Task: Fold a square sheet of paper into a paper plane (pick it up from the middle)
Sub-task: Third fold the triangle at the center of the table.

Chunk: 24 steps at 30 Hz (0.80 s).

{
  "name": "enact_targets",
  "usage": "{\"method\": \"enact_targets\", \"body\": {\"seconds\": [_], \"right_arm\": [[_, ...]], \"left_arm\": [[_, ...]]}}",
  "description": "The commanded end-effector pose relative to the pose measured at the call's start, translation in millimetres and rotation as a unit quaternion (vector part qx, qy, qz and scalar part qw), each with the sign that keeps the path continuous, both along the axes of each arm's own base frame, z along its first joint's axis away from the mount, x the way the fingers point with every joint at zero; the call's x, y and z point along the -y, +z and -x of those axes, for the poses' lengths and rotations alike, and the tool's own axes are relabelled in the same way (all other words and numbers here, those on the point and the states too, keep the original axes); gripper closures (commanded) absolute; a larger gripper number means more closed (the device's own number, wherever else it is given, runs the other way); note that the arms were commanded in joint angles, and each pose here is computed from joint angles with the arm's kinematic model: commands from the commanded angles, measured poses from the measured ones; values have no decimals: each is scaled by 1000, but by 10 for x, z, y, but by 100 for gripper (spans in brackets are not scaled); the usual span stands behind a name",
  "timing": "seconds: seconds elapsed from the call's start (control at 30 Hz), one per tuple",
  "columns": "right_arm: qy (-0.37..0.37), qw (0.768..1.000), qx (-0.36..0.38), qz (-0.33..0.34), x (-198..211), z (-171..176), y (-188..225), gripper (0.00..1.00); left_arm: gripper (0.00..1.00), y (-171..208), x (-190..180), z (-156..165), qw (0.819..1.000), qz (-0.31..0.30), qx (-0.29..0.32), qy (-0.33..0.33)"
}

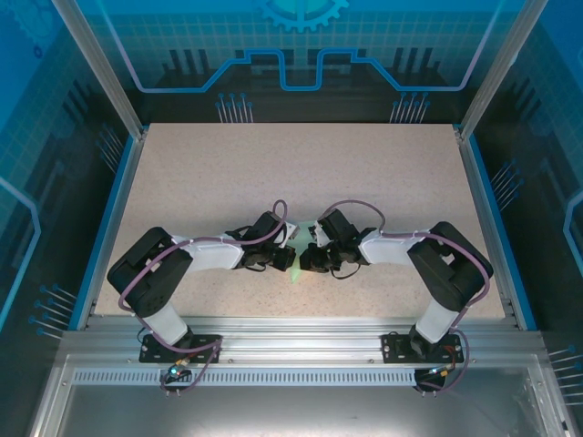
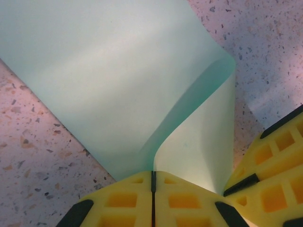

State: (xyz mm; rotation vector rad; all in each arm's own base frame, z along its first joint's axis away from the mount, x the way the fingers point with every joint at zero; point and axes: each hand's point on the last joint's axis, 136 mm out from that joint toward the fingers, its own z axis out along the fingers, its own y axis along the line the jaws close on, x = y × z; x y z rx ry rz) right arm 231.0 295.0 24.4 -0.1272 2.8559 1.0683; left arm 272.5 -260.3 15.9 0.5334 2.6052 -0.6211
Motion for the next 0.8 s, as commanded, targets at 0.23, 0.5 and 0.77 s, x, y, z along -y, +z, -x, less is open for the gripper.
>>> {"method": "enact_targets", "body": {"seconds": [0.23,0.5,0.77], "right_arm": [[3,1000,9,-28,-189,55,129,87],[-7,1000,-23,12,-58,145,-186,88],[-3,1000,-15,-1,-53,186,-94,87]], "left_arm": [[92,-42,-48,72,1000,1,-18,1],[91,-47,-28,66,1000,2,-19,-3],[92,-55,-39,75,1000,0,-20,-3]]}}
